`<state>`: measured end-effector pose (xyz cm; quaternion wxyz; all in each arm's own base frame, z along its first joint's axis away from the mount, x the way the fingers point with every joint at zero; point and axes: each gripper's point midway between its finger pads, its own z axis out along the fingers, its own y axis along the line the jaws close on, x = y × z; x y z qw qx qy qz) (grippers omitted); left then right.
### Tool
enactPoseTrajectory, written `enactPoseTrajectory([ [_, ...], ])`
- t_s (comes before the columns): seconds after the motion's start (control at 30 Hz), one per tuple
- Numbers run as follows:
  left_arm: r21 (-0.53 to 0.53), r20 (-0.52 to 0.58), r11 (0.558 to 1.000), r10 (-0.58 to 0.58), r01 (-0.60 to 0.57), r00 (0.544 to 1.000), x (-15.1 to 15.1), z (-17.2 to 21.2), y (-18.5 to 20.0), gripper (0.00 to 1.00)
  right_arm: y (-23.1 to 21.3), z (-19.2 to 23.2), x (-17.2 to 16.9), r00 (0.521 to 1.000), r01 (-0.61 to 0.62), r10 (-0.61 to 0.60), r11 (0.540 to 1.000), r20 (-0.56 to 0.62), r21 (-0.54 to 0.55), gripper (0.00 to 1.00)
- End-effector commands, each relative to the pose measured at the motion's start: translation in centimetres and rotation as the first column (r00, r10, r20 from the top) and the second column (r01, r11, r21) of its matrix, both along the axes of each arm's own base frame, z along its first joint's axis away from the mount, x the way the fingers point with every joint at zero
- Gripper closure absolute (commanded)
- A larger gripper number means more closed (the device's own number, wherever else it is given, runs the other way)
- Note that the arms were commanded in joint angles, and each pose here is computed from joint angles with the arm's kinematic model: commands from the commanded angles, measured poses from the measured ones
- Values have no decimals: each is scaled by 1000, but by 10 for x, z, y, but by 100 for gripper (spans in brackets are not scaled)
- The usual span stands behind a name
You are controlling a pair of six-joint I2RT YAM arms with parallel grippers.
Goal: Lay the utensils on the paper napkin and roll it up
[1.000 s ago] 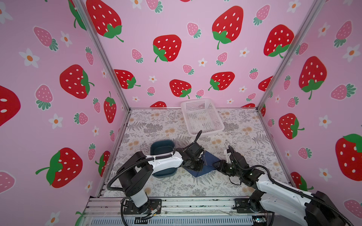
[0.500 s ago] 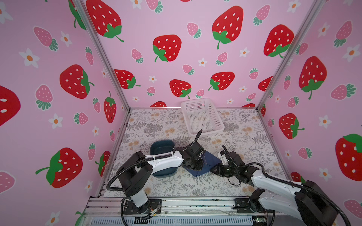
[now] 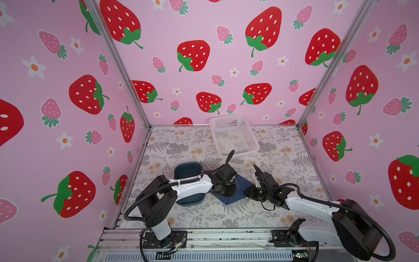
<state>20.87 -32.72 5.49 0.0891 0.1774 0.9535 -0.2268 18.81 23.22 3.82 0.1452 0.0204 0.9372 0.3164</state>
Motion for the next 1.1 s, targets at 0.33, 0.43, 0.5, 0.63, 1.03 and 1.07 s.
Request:
enactPoseTrajectory([
  [0.33, 48, 23, 999, -4, 3, 1000, 8, 0, 2, 93, 3, 30, 9, 993, -67, 69, 997, 93, -24, 78],
  [0.43, 49, 23, 999, -2, 1, 1000, 8, -1, 2, 93, 8, 28, 0, 989, -125, 126, 992, 73, -7, 79],
  [0.5, 53, 23, 999, 2, -3, 1000, 9, -2, 3, 93, 9, 21, -6, 987, -154, 155, 988, 42, -14, 81],
  [0.63, 57, 15, 998, 0, -1, 1000, 9, -4, 3, 93, 12, 17, -9, 983, -181, 181, 984, 34, 0, 88],
  [1.03, 69, 22, 998, 3, -5, 1000, 12, -4, 3, 93, -10, -10, 6, 999, -52, 52, 988, 2, -149, 90],
  [1.07, 69, 23, 998, 3, -4, 1000, 13, -5, 3, 93, -14, -14, 7, 999, -36, 37, 985, 1, -169, 90],
])
